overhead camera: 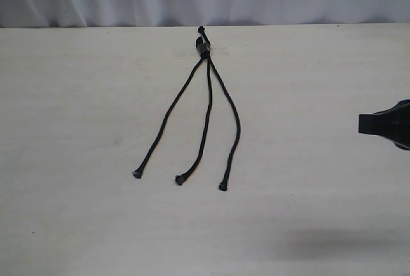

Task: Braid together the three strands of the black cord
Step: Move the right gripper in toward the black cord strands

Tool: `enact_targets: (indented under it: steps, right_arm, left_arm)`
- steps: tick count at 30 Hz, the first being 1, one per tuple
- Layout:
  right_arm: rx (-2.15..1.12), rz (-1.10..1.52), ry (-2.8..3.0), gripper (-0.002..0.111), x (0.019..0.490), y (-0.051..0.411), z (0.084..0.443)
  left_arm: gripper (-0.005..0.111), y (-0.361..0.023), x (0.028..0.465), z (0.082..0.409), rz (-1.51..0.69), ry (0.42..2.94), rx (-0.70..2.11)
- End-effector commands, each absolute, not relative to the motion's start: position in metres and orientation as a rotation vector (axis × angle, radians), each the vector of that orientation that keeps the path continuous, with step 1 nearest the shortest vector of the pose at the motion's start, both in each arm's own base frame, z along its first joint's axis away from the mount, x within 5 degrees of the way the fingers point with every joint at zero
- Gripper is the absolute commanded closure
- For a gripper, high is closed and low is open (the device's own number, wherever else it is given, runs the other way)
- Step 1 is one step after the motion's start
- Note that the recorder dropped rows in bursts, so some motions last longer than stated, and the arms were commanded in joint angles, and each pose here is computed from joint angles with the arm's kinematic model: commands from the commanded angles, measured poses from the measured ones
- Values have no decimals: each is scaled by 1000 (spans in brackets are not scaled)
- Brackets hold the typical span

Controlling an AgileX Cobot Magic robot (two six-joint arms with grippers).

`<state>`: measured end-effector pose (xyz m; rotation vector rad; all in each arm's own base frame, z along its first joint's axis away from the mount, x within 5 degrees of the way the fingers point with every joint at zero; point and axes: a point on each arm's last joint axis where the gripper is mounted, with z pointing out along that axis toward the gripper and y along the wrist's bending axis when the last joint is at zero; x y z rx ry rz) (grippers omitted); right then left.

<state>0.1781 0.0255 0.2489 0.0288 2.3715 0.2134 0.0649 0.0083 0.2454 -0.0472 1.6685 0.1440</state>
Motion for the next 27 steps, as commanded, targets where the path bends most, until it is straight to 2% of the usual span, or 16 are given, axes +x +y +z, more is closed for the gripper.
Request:
enact_targets:
  steps: [1,11,18,23,27]
  right_arm:
    - [34,222,2372,104,179,26,250]
    - [31,223,2391,104,182,27,252]
    - [-9,245,2498,104,210,33,260]
    - [-68,362,2592,104,238,45,247]
    - [-91,459,2671,104,260,56,234]
  left_arm:
    - [107,11,83,253,143,1800,-51]
    - [107,17,128,239,113,2364,-79]
    - [107,20,165,246,68,2560,-105]
    - [107,20,194,250,14,2727,-75]
    - [107,18,219,252,-65,2751,-72]
